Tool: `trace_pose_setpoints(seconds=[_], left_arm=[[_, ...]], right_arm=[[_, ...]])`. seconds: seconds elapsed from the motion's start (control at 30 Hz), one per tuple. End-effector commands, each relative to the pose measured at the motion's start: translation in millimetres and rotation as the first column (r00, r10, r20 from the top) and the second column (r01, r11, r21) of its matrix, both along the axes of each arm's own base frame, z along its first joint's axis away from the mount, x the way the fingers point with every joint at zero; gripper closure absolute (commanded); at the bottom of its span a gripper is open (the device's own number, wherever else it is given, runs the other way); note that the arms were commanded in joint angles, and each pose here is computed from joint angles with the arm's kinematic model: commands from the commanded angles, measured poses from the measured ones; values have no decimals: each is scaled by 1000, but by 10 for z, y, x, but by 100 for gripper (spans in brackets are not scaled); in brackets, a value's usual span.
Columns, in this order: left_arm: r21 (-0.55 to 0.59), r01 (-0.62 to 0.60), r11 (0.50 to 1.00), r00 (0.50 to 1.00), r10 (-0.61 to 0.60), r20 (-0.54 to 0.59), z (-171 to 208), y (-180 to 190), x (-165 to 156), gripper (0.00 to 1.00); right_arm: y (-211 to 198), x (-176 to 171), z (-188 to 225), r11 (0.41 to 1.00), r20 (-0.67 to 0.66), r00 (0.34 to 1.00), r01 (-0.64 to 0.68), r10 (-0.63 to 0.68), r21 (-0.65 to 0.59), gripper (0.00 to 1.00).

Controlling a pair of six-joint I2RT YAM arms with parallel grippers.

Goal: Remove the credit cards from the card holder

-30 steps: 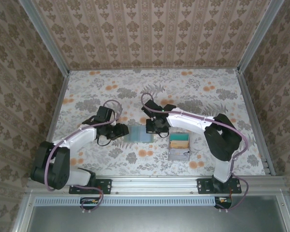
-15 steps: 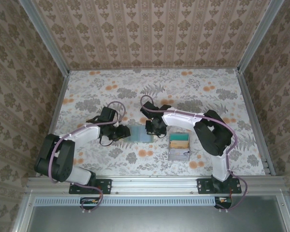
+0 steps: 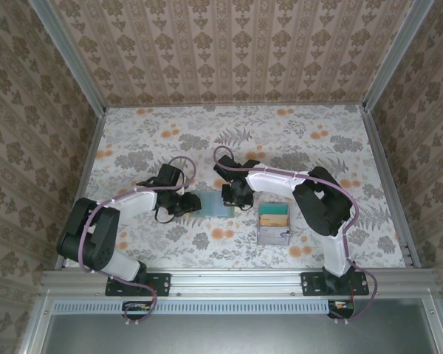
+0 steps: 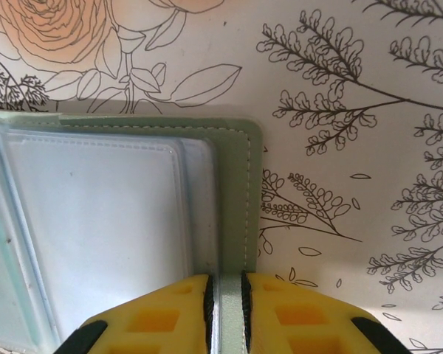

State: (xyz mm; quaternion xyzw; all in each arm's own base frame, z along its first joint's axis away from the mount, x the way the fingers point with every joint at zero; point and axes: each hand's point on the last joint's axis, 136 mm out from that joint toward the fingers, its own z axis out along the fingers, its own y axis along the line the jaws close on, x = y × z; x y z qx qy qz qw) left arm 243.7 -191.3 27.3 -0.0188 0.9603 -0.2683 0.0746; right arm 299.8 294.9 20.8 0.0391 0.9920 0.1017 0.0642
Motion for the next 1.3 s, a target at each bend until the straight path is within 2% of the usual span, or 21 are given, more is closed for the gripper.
trace_pose_setpoints(seconds=[0.0,0.33,0.47,0.6,0.87,1.1,1.27], left_arm=[[-49,30,998,999,-28,36,72,-127,89,63],[-157,100,983,993,-88,76,249,-403,49,60],[-175,120,977,990,-106,91,302,-474,40,51],[-178,133,975,988,-115,107,363,-520,50,47],[-130,129,983,987,-115,109,364,-452,49,14],[-94,128,987,983,-113,147,506,-392,100,4],[-91,144,985,979,-129,157,562,-382,121,5]], right_arm=[[16,-17,-89,1000,-30,1000,-1,1,1,78],[24,-28,-114,1000,-41,999,2,-2,4,78],[27,-19,-84,1000,-34,999,3,-2,7,78],[8,28,8,1000,-3,1000,9,-9,10,76],[-53,140,248,999,62,998,29,-31,25,73],[-45,181,319,999,75,997,26,-28,31,73],[-42,181,314,999,71,997,23,-25,30,73]])
